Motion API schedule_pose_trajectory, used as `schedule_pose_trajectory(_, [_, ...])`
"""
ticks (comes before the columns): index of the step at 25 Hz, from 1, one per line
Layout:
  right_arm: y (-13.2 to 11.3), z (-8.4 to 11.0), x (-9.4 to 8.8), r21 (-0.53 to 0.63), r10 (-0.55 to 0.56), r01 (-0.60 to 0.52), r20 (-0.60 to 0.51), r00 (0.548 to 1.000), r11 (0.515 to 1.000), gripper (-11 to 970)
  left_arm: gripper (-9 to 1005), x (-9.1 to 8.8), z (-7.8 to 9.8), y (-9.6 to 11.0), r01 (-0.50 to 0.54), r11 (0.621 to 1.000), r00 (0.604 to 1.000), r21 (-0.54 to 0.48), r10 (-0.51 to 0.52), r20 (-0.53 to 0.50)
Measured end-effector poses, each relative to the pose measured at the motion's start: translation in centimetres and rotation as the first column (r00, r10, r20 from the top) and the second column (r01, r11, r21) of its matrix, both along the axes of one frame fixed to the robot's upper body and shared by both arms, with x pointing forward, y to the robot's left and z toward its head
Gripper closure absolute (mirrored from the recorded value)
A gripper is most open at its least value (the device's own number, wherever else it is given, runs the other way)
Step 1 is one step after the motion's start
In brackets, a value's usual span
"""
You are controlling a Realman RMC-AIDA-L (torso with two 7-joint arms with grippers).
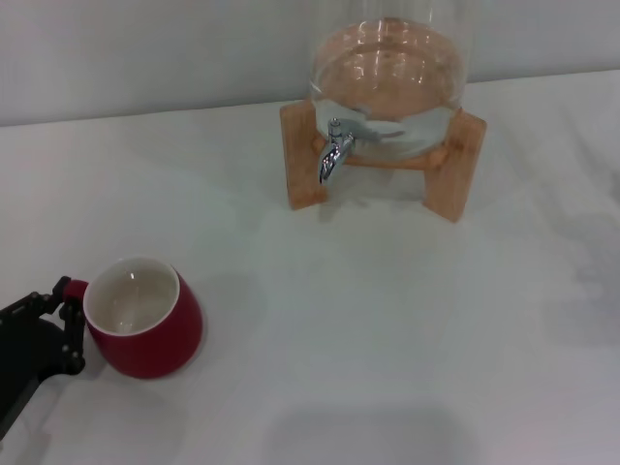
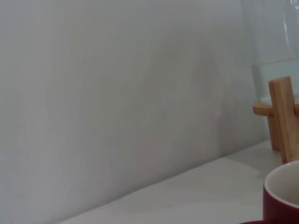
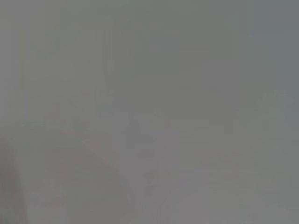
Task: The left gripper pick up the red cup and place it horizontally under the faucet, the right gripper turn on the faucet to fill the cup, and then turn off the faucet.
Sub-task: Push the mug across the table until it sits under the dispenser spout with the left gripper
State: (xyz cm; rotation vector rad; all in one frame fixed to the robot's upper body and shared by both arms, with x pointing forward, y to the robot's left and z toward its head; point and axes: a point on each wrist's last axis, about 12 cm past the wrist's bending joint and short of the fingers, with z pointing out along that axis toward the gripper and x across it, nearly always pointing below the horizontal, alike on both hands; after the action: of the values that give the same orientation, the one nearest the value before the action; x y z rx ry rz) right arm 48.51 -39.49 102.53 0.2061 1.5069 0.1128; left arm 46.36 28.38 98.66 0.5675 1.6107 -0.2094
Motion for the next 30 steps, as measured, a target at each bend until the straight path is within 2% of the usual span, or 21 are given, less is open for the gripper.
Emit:
schedule_pose_trajectory(9, [0.1,-0.1,0.0,0.010,0.008,-0.008,-0.004,1.000,1.000,87,907,2.3,1.2,-0.6,0.025,0.998,1.000,-0.066,-0.025,0.007])
schedule_pose_trajectory(17, [0.6,0.1,0.5,0.015,0.035,-0.035,0.004,0.999,0.999,87,907,6.0,3.2,-0.9,0.072,0.988,0.997,-0.134,-0.073,-0.007])
schedule_pose_trajectory(20, [0.7,0.3,0.8,0.021,0.047,-0.048,0.009,0.999,0.999,87,907,7.1,3.7,-1.7,0.103,0.986,0.994,-0.128,-0.105,-0.011])
schedule_pose_trajectory(30, [0.9,0.7,1.2,0.019,0.059,-0.060,0.029,0.998,0.998,87,907,9.1,4.0,-3.5,0.149,0.986,0.988,-0.070,-0.152,-0.041])
